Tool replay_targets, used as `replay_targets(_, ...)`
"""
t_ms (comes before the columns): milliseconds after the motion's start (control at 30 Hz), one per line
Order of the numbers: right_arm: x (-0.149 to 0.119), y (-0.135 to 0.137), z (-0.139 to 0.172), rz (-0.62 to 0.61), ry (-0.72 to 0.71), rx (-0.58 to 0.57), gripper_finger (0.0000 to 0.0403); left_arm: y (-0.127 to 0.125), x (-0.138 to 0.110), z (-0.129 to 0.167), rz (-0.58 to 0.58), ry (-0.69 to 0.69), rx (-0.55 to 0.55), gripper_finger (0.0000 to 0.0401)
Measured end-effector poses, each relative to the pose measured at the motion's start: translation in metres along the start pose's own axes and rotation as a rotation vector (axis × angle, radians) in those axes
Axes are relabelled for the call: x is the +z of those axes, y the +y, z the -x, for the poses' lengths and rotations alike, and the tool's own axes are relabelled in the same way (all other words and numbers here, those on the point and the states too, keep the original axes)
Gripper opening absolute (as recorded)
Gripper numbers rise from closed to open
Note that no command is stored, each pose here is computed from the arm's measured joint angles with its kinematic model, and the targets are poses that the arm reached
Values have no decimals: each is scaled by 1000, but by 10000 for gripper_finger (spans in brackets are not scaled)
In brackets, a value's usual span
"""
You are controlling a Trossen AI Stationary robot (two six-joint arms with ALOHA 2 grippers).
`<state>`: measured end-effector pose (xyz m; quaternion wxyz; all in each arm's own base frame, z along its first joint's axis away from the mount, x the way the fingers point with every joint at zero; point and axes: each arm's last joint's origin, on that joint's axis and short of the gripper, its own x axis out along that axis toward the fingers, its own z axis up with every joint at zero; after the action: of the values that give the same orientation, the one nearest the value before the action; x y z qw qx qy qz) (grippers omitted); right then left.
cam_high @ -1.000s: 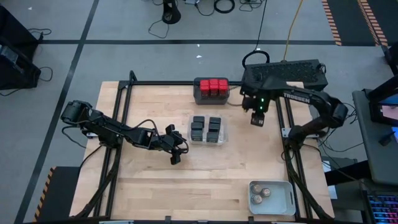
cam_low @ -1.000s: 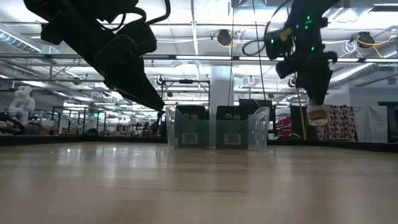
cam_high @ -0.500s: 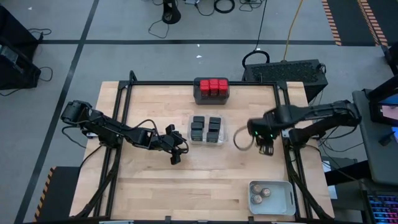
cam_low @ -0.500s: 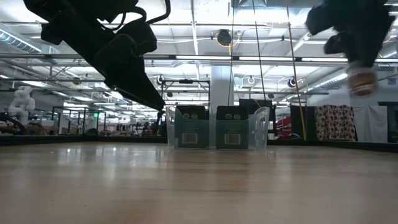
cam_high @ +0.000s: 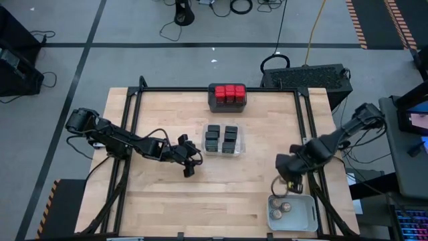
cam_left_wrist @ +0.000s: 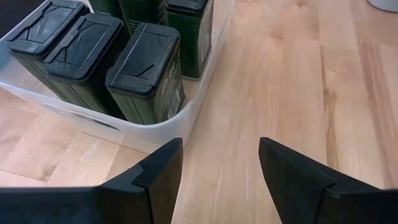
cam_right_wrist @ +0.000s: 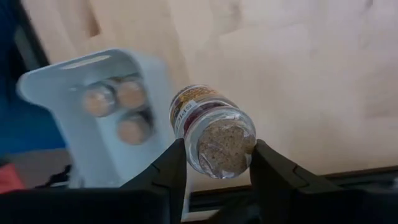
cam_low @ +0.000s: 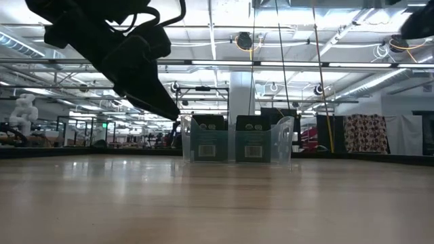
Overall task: Sort spices by type
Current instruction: Put the brown seasoning into the white bin
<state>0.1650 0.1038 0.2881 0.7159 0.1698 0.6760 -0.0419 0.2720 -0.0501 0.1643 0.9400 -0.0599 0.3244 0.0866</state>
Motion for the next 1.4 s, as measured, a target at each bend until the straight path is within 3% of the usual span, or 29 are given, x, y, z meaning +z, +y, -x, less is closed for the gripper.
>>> replay_targets(467,-41,61,-24,-122,61,102,122,1,4,-1,-13,-38,-2,217)
replay_targets(733,-55,93,-29,-135,83,-5,121,0,10,0,-20,-90,-16,217)
replay_targets(1033,-63,124,-63,-64,98,-69,121,-1,11,0,-16,-105,-21,217)
replay_targets(1400,-60,140,-90,-37,117,-137,121,-7,9,2,-3,-103,-38,217)
